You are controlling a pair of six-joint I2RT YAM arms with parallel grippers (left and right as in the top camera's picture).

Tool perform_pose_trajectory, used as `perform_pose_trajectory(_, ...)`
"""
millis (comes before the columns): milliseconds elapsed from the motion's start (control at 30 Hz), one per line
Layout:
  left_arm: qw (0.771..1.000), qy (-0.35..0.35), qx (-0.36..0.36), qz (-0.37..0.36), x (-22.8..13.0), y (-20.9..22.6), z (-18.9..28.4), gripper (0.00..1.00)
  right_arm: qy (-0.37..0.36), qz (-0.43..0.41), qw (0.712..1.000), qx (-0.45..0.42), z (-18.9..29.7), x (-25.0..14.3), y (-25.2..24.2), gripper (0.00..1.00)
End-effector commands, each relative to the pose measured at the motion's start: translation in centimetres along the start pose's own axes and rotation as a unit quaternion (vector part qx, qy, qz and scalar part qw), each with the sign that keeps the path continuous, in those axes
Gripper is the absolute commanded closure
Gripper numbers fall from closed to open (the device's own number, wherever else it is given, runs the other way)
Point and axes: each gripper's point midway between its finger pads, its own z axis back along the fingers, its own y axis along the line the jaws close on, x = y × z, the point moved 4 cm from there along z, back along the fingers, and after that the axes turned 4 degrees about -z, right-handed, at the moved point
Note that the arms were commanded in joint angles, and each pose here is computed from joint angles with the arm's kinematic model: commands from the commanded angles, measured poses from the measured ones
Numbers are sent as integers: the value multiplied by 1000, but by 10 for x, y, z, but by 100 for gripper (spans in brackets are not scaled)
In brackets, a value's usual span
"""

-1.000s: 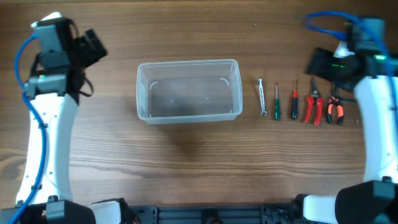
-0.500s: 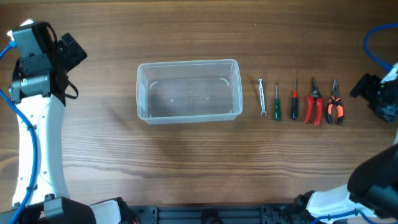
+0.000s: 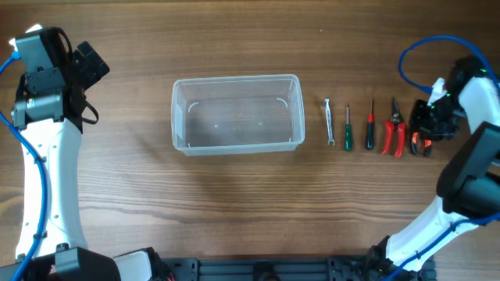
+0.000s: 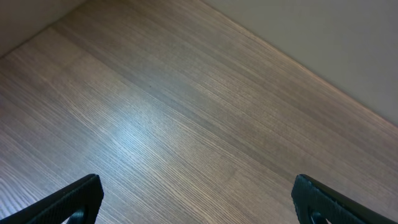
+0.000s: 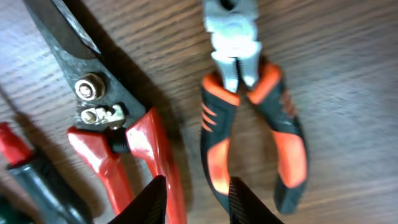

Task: Pack container
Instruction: 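Grasp the orange-black pliers with the right gripper, then carry the pliers into the container and open the right gripper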

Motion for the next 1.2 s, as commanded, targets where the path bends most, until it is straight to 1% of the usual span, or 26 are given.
perform_pose_trajectory(0,1000,-4,9,3,3,3,-1,0,22,11,999,-29,-15,-3,-3,67)
perform_pose_trajectory(67,1000,-4,9,3,3,3,-1,0,27,8,999,-42,-19,-4,-7,67)
perform_pose_trajectory(267,1000,-4,9,3,3,3,-1,0,27,-1,999,-44,-20,-3,-7,69)
perform_pose_trajectory(400,1000,-4,9,3,3,3,-1,0,26,-1,999,-44,-20,-3,-7,68)
perform_pose_trajectory(533,1000,-4,9,3,3,3,-1,0,17,-1,999,-43,-31,-4,-7,65)
perform_pose_trajectory(600,1000,-4,9,3,3,3,-1,0,7,-3,999,-43,-34,-1,-7,65)
perform_pose_trajectory(700,1000,-4,9,3,3,3,-1,0,1,-13,999,-42,-34,2,-7,73)
perform_pose_trajectory(800,1000,-4,9,3,3,3,-1,0,3,-15,999,-42,-34,1,-7,96)
perform_pose_trajectory(933,1000,-4,9,3,3,3,-1,0,5,-15,999,-39,-32,0,-6,96)
perform_pose_trajectory(1000,1000,-4,9,3,3,3,-1,0,0,-22,999,-38,-23,1,-6,96)
perform_pose_trajectory(1067,1000,-4,9,3,3,3,-1,0,-16,-40,999,-32,0,4,-3,96)
perform_pose_trajectory(1133,1000,-4,9,3,3,3,-1,0,-52,-34,998,-5,38,10,8,96)
perform_pose_trajectory(1167,1000,-4,9,3,3,3,-1,0,-87,-22,996,9,69,14,19,96)
